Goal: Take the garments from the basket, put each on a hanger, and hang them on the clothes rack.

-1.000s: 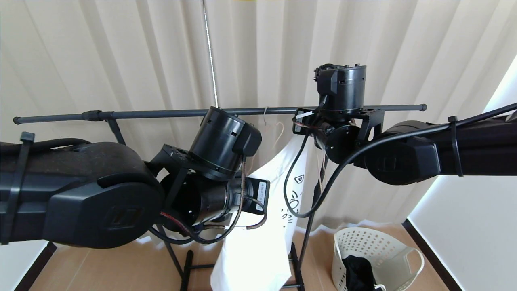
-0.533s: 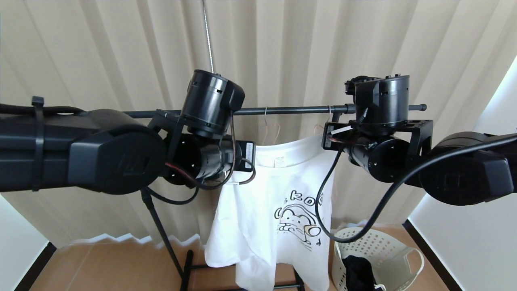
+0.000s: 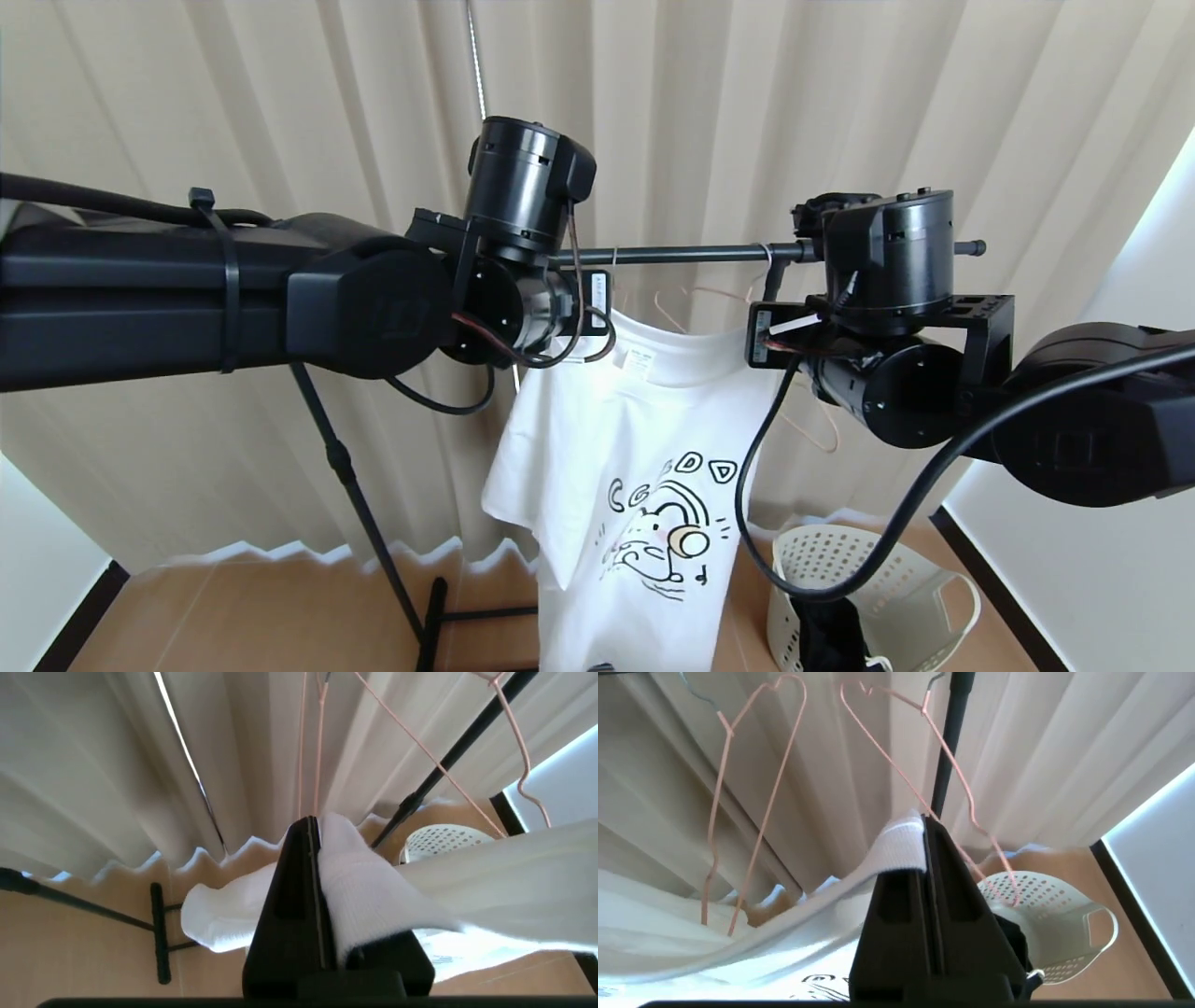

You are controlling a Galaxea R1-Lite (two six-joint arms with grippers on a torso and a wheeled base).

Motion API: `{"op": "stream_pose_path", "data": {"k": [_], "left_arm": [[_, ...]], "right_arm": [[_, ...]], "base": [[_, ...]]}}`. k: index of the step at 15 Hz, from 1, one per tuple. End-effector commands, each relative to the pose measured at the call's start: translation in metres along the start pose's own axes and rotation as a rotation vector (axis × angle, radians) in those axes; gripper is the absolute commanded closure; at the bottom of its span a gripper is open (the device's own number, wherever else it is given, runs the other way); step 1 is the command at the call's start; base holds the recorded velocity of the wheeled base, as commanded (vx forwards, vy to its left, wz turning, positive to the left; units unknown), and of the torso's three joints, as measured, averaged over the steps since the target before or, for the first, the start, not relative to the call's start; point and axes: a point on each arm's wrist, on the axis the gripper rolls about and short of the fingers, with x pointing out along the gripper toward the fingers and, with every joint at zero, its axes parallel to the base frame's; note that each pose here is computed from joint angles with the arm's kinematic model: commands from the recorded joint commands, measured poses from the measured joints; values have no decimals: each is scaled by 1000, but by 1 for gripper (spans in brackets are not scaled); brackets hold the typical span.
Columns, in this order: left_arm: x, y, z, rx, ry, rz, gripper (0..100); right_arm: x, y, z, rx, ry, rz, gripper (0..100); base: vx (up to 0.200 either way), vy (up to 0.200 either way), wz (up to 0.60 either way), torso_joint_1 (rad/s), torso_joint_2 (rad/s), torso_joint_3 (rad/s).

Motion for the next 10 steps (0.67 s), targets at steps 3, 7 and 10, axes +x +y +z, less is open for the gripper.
{"op": "stream_pose_path", "data": {"k": [3, 7, 10], "left_arm": [[1, -1, 5, -10, -20, 8, 100], [-2, -1, 16, -31, -56, 6, 100], [-2, -1, 17, -33, -60, 5, 100]], "right_arm": [[0, -1, -2, -8, 5, -1, 100], [0, -1, -4, -15, 9, -3, 100], [0, -2, -6, -19, 13, -5, 100]], "base": [[0, 0, 0, 0, 0, 0], [0, 0, 0, 0, 0, 0], [0, 0, 0, 0, 0, 0]]}}
